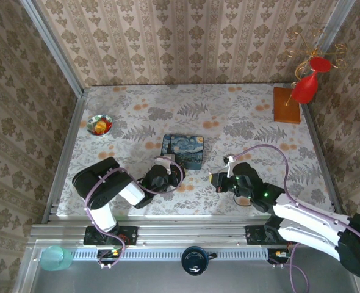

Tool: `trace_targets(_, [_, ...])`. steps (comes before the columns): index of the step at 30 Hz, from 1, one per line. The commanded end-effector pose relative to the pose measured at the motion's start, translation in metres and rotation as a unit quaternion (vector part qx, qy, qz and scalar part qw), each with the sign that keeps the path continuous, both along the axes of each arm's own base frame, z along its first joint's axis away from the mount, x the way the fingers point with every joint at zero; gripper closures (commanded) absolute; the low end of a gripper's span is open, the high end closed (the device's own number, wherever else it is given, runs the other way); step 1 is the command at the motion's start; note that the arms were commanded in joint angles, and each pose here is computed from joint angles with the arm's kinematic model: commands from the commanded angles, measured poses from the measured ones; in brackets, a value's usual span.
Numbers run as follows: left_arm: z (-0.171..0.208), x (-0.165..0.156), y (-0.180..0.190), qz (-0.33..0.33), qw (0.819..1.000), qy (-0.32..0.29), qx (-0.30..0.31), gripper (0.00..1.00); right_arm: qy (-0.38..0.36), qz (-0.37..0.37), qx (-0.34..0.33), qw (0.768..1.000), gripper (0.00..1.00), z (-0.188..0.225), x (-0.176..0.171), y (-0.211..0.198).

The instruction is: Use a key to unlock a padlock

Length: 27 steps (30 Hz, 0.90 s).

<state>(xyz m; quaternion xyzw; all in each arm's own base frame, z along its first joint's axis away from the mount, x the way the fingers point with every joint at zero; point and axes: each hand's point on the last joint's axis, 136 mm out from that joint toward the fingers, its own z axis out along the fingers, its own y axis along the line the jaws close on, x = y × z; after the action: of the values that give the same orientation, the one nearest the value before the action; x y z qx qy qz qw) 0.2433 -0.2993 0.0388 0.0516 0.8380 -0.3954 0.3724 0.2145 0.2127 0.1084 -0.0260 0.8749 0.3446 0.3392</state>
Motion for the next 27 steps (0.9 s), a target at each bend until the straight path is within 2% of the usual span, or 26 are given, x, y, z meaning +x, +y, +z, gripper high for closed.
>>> trace_targets(1, [0.010, 0.002, -0.005, 0.011, 0.999, 0.029, -0.029, 0.89, 0.017, -0.002, 0.041, 0.999, 1.00, 0.011, 0.004, 0.016])
trace_targets(8, [0.026, -0.001, -0.014, 0.010, 0.994, 0.079, -0.073, 0.90, 0.066, 0.004, 0.051, 0.996, 1.00, -0.001, 0.005, 0.029])
trace_targets(14, [0.039, -0.003, -0.020, 0.017, 0.984, 0.115, -0.135, 0.90, 0.105, 0.030, 0.102, 0.989, 1.00, 0.000, -0.001, 0.049])
trace_targets(21, [0.049, -0.003, -0.020, 0.016, 0.980, 0.136, -0.146, 0.90, 0.135, 0.055, 0.130, 0.981, 1.00, 0.006, -0.007, 0.060])
trace_targets(27, [0.065, -0.005, -0.028, -0.002, 0.973, 0.146, -0.178, 0.90, 0.169, 0.061, 0.165, 0.970, 1.00, -0.001, -0.005, 0.063])
